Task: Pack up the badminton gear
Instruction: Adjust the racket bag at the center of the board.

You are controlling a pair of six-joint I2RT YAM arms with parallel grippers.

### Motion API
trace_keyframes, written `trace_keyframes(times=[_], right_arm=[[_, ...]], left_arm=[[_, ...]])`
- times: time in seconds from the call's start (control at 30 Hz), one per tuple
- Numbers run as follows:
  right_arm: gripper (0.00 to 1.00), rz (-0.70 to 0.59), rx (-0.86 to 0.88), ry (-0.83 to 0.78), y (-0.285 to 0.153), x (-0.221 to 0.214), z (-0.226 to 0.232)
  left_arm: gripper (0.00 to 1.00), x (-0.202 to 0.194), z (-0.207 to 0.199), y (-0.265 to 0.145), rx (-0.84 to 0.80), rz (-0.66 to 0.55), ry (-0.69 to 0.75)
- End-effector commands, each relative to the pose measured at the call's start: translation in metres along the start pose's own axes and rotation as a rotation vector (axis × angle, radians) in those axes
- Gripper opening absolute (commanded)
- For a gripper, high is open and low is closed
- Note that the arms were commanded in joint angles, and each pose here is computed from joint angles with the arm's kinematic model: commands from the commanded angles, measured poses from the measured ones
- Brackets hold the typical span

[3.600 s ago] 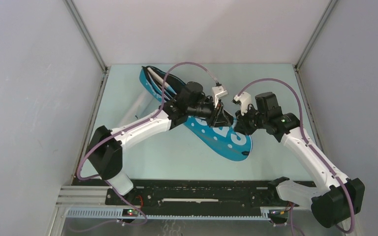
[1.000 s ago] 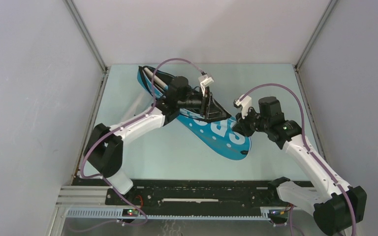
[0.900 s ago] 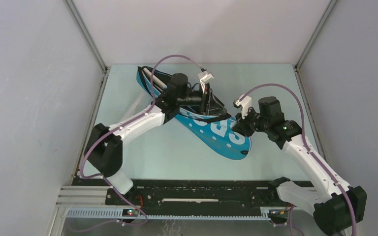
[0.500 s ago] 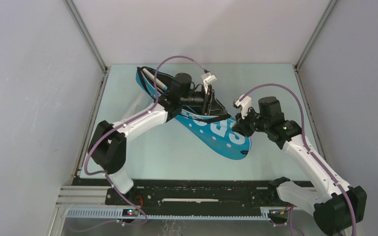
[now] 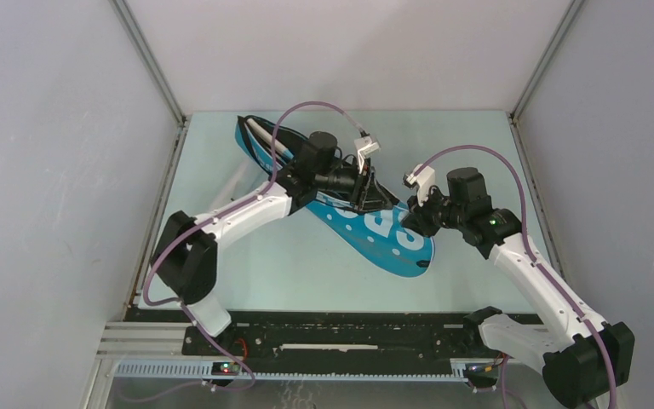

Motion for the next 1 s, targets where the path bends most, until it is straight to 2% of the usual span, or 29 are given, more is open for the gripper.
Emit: trace_keyframes(times=[0.0,0.2,0.5,0.63,0.7,0.97], right_arm=[[0.0,0.035,-0.044,-0.082,0.004,-0.009,-0.009],[0.0,0.041,-0.034,-0.077,0.005,-0.01,-0.008],[0.0,0.043,-0.035,-0.075,0.005,-0.011,-0.008],[0.0,0.045,-0.034,-0.075,0.005,-0.011,-0.007],[0.0,0.046,-0.032,-0.075,0.004,-0.011,-0.007],[0.0,0.061,-0.029,-0.1,0.004,-0.014,-0.008]], left_arm=[[0.43,-0.01,-0.006,-0.015,0.073,0.036,0.19],[0.36,-0.015,0.001,-0.023,0.15,0.08,0.338],[0.38,-0.025,0.007,-0.022,0.234,0.132,0.539],[0.28,-0.019,0.01,-0.026,0.296,0.122,0.623],[0.18,-0.013,0.011,-0.03,0.325,0.115,0.657],[0.07,0.014,-0.007,-0.043,0.34,0.094,0.699]])
Point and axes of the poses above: each gripper's point midway between its finger pads, its own y axis out along the fingers, its own z axis along the line the jaws close on, x = y × z, the point moved 4 cm from there along -y, back along the fingers, and after that the axes turned 14 degrees about -y, right-handed, at the moved point
